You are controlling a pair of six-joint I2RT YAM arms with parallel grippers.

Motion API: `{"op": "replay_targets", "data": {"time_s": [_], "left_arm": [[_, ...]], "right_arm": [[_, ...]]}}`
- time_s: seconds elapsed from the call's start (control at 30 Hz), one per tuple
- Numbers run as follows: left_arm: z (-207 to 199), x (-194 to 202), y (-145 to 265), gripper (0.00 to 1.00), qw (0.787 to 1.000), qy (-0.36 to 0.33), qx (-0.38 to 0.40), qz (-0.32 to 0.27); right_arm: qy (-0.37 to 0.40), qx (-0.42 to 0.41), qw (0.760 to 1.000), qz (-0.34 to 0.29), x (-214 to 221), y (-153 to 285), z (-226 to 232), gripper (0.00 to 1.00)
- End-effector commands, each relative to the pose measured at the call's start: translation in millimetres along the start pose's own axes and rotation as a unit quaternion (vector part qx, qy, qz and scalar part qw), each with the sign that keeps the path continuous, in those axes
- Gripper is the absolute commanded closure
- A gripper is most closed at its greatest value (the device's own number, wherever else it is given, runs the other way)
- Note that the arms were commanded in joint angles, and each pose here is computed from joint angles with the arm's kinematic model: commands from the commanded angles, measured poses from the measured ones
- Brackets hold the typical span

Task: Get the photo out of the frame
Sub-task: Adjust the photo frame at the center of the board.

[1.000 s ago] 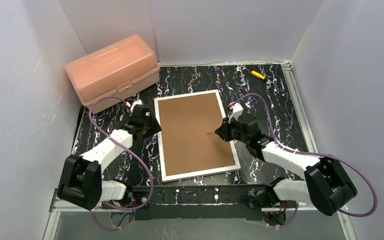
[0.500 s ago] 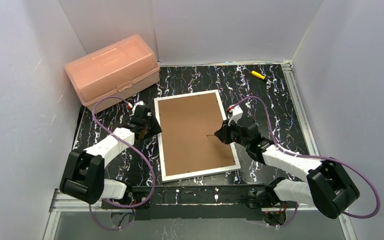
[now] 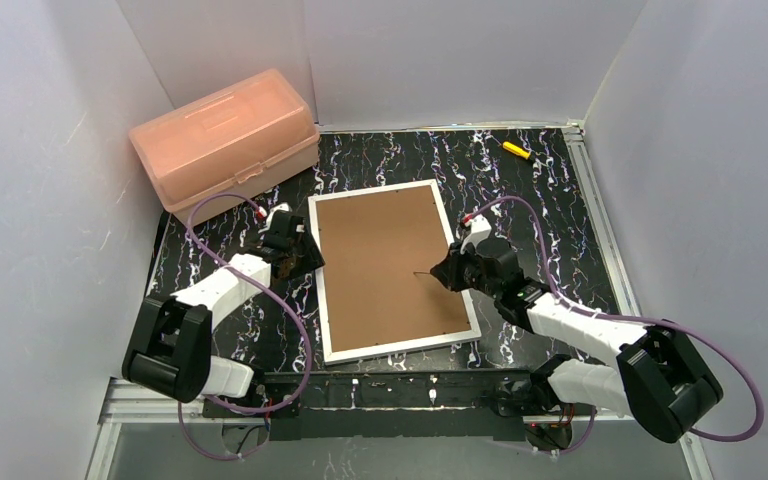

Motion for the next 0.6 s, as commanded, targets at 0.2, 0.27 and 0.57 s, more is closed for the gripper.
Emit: {"op": "replay_targets", "data": {"time_s": [0.2,0.27,0.57], "left_arm": [[-4.4,-4.6,-3.7,0.46,1.000,-0.020,0.004,0.021],[-5.3,-4.1,-6.6,0.46,0.999,-0.026,0.005,0.031],[-8.1,-0.7,-20.4,0.71,0.996,-0.046,0.009,0.070]], "right_arm": [[-0.047,0.095,0.986,0.128,41.2,3.9,-24.2,0.99],[-0.053,0.101,0.985,0.131,35.2,2.1,-19.8,0.99],[-0.058,0.063,0.992,0.093,-18.6,4.0,17.8,0.99]]}}
Point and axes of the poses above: each gripper's point midway between its finger pads, its own y axis back along the fingers, its own z axis along the line the jaws close on, x = y × z, the point moved 9 cm from there along y, back along the fingers, and after that the axes turned 15 degrees about -y, right-handed, at the moved point
